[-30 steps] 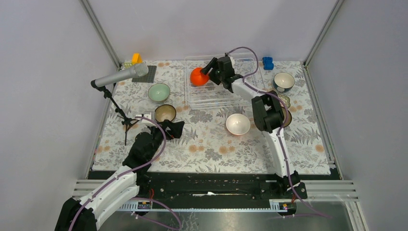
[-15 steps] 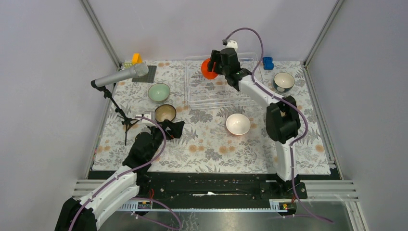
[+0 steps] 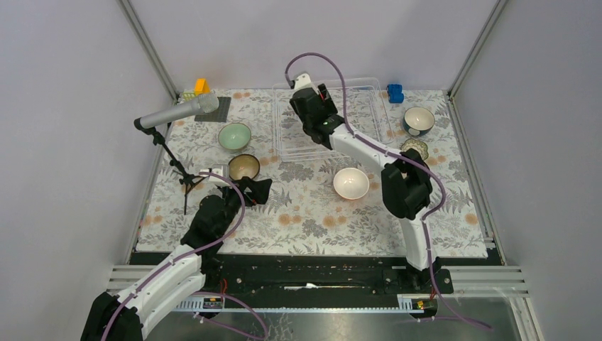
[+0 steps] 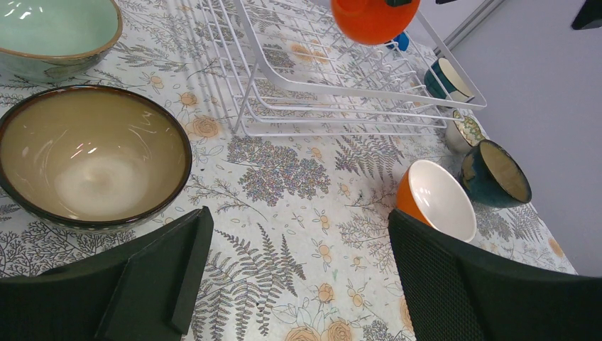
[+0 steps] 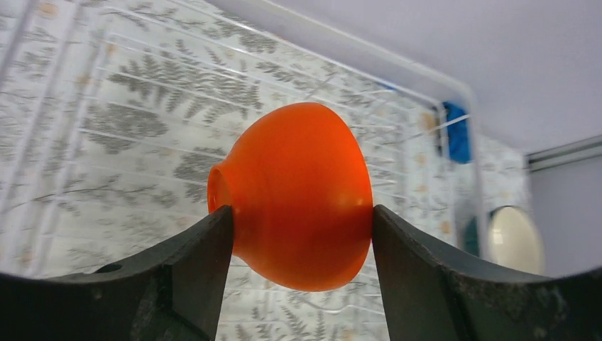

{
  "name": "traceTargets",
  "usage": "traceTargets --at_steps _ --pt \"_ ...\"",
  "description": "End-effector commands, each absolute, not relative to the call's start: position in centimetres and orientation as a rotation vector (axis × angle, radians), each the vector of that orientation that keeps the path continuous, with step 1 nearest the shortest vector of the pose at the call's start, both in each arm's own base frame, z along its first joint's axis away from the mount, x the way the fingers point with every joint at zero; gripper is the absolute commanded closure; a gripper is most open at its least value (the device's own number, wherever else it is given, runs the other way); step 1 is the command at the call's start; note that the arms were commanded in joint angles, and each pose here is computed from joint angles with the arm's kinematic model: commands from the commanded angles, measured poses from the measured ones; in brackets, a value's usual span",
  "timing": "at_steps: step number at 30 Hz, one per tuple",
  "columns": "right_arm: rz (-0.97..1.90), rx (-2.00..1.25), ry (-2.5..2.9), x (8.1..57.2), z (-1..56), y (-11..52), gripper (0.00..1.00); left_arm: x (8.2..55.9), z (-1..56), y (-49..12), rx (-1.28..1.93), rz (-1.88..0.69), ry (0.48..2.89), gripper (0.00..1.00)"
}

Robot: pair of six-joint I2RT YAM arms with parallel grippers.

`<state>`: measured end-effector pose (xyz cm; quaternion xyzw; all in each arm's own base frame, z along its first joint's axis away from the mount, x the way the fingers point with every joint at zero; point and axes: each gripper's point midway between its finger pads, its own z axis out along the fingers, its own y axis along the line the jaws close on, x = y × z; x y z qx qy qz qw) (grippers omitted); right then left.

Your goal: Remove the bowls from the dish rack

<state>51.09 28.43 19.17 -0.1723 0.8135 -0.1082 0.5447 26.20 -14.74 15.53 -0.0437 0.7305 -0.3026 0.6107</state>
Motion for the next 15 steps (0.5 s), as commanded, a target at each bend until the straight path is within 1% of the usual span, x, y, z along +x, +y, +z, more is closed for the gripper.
traceTargets --at_steps 1,4,13,15 --pt "-0.648 -0.505 1.8 51.6 20.6 26.8 0.35 26.6 18.1 -14.8 -0.1 -0.713 1.602 0.01" --pt "-0.72 -0.592 1.808 51.4 18.6 27.3 0.33 26.5 18.0 -14.7 -0.1 -0.714 1.603 0.01" --pt "-0.698 -0.742 1.896 50.8 13.3 28.6 0.26 26.4 17.8 -14.7 -0.103 -0.716 1.609 0.01" --pt "-0.688 -0.763 1.916 50.6 12.6 28.7 0.21 26.4 17.8 -14.7 -0.102 -0.716 1.609 0.01"
